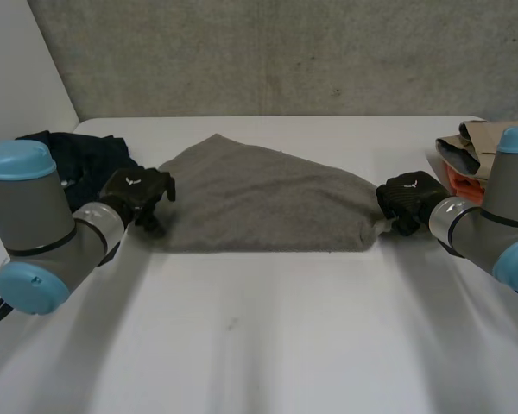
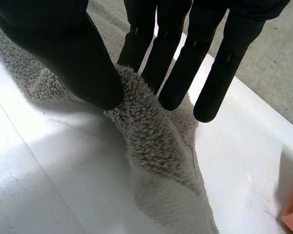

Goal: Fold the laundry.

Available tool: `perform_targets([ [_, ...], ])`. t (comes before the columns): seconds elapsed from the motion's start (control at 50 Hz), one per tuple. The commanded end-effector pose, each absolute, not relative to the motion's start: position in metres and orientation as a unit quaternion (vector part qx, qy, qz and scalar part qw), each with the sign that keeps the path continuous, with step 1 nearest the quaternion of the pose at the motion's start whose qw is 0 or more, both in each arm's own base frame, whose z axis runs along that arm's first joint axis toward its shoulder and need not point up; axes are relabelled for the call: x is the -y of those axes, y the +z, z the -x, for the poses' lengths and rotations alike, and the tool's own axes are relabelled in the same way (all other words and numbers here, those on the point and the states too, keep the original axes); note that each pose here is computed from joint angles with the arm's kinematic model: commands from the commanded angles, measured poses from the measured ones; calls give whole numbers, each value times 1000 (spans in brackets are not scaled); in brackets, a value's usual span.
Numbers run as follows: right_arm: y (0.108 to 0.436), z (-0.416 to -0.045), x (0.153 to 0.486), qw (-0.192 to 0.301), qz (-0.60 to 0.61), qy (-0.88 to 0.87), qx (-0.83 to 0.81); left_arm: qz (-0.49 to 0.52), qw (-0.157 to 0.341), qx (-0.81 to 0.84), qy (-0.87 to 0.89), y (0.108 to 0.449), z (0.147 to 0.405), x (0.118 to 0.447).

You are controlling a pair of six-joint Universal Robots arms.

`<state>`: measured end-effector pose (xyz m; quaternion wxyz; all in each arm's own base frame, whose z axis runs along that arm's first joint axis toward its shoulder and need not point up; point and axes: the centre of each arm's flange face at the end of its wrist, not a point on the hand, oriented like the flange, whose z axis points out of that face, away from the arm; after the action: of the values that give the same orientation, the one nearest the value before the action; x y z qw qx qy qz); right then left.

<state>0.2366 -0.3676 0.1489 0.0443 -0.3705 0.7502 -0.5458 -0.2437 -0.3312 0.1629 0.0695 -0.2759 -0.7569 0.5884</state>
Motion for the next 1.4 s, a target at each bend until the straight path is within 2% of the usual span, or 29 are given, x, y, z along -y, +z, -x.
perform_targets([
  [0.02,150,-232,369,43,364,-545,-754,316,14,767,557,144,223,339],
  [0.14,149,-230,370,42,362,-545,-755,331,-13,763,556,138,207,355],
  [0.3,150,-230,369,41,362,-545,-755,350,-23,754,556,130,210,370],
  [0.6,150,-223,371,38,356,-542,-761,378,-34,734,563,117,230,385],
  [0.86,150,-221,372,37,351,-543,-762,398,-79,724,558,105,237,399],
  [0.98,159,-218,369,42,340,-543,-767,348,-95,733,577,138,234,392],
  [1.06,175,-213,367,47,322,-548,-771,298,-70,721,621,176,236,379],
  [1.16,205,-200,362,55,297,-548,-781,273,-24,707,652,218,242,344],
  [1.22,222,-197,356,63,297,-549,-779,273,-5,698,661,232,243,329],
  [1.3,260,-182,351,67,290,-568,-767,278,24,682,676,255,243,301],
  [1.4,288,-174,351,67,271,-592,-756,285,46,668,686,268,248,278],
])
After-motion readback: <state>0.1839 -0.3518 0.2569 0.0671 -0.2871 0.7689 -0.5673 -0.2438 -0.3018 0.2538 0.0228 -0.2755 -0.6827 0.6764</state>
